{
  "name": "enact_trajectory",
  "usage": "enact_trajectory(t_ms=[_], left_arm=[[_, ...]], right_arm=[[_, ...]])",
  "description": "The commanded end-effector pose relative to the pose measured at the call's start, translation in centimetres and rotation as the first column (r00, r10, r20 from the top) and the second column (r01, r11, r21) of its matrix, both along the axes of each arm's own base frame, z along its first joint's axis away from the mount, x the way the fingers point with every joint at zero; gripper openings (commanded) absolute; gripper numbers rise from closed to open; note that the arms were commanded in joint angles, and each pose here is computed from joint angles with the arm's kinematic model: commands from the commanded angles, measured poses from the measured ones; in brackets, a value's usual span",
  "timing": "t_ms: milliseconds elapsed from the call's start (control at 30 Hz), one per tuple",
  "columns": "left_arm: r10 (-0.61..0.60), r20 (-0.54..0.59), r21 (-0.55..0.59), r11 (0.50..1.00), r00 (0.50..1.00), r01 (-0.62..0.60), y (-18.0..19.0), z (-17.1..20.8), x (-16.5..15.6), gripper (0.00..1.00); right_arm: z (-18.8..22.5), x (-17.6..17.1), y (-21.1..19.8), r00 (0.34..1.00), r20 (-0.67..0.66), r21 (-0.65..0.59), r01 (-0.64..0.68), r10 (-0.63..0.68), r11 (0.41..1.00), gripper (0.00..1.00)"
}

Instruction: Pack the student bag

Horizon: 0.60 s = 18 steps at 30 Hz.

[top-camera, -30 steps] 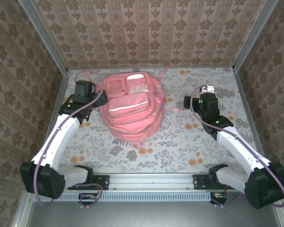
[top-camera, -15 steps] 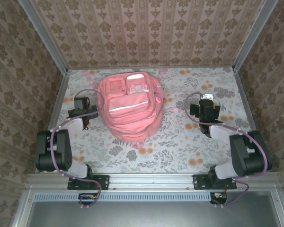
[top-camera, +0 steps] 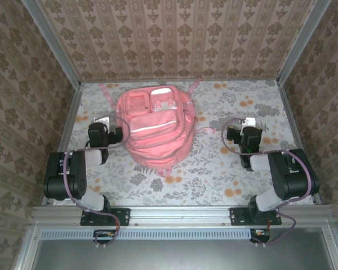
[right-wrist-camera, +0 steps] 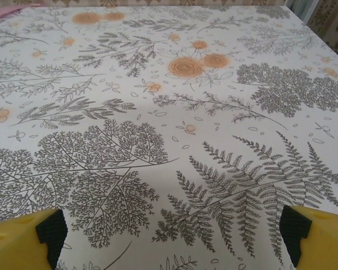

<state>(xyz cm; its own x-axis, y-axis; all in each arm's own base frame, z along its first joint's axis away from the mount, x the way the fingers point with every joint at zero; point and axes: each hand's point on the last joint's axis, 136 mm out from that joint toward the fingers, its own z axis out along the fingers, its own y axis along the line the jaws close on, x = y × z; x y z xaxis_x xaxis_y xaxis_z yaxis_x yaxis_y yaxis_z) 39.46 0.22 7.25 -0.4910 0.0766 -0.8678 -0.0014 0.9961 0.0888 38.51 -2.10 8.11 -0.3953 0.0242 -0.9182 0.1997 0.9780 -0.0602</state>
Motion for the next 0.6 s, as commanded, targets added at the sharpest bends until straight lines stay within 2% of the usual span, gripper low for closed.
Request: enact_trajectory(t_ms=[0,33,567], left_arm=[[-0.066,0.168,0.010,0.998,0.984,0.065,-0.78,2.37,0.66,1.00],[-0.054,0.138,-0.001,0.998,0.989,0.055,-0.67,2.13,0.55,1.00],[-0.055,0.142,0.006,0.998,0.988,0.055,-0.77,2.15,0.53,1.00]], right_arm=[[1.99,1.08,0.43,0.996,0.089,0.010,-0.030,0.029,0.999,1.00],[1.93,1.02,0.43,0.996,0.082,0.011,-0.031,0.030,0.999,1.00],[1.89,1.08,0.43,0.996,0.081,0.014,-0.034,0.033,0.999,1.00]])
